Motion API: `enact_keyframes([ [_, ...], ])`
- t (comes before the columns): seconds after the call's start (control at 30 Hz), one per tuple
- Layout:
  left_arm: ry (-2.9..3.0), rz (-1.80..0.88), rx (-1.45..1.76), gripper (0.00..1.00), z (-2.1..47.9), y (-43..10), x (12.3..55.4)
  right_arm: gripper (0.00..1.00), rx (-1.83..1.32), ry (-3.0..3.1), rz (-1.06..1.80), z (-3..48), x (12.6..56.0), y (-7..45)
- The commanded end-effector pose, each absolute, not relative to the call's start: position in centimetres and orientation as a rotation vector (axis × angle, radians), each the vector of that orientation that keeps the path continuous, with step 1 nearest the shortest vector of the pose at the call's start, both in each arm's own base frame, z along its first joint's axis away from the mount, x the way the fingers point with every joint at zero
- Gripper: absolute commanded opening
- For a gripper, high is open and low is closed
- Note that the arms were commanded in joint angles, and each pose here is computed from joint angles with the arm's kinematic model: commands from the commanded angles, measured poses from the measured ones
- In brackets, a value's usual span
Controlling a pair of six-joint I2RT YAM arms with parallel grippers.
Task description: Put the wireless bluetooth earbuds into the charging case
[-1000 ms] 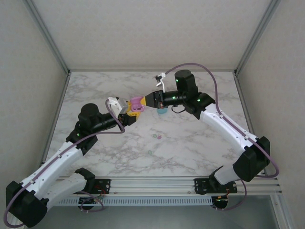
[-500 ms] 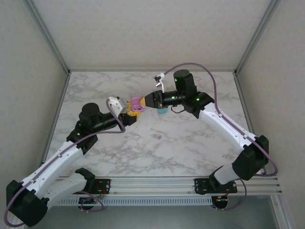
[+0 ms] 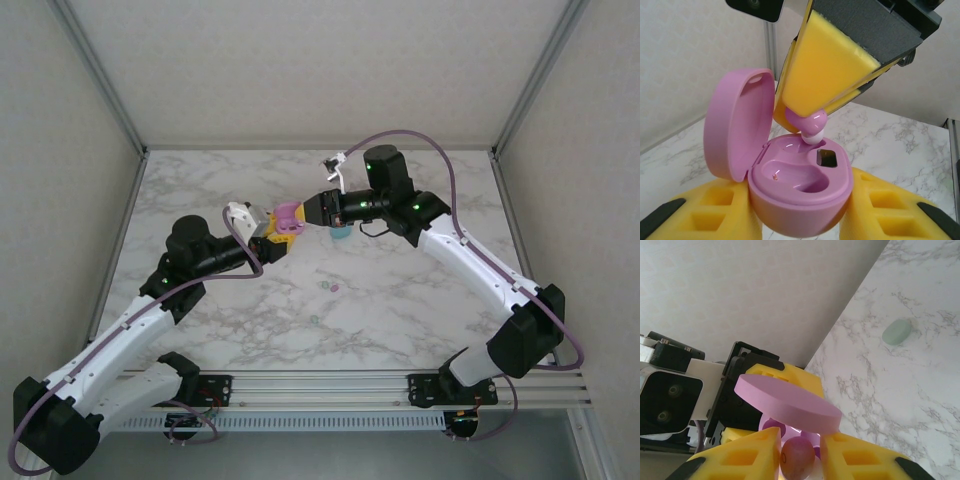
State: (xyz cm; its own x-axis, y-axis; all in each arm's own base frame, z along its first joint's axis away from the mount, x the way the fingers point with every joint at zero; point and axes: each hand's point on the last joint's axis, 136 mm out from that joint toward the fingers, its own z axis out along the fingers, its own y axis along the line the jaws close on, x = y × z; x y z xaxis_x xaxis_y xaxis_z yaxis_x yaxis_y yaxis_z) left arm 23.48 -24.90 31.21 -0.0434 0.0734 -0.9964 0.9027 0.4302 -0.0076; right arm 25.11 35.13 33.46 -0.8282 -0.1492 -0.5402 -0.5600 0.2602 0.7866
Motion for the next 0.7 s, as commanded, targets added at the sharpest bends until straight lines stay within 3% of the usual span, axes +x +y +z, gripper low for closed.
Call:
enact_keyframes([
  [0.0,1.334,-0.881,0.929,0.21,34.97,-25.44,22.56,0.25,-0.662,2.186,1.557,33.44,25.19,35.48],
  [0.67,1.332,-0.883,0.943,0.21,34.9,-25.65,22.42,0.21,-0.64,2.137,1.562,34.02,25.7,36.11],
])
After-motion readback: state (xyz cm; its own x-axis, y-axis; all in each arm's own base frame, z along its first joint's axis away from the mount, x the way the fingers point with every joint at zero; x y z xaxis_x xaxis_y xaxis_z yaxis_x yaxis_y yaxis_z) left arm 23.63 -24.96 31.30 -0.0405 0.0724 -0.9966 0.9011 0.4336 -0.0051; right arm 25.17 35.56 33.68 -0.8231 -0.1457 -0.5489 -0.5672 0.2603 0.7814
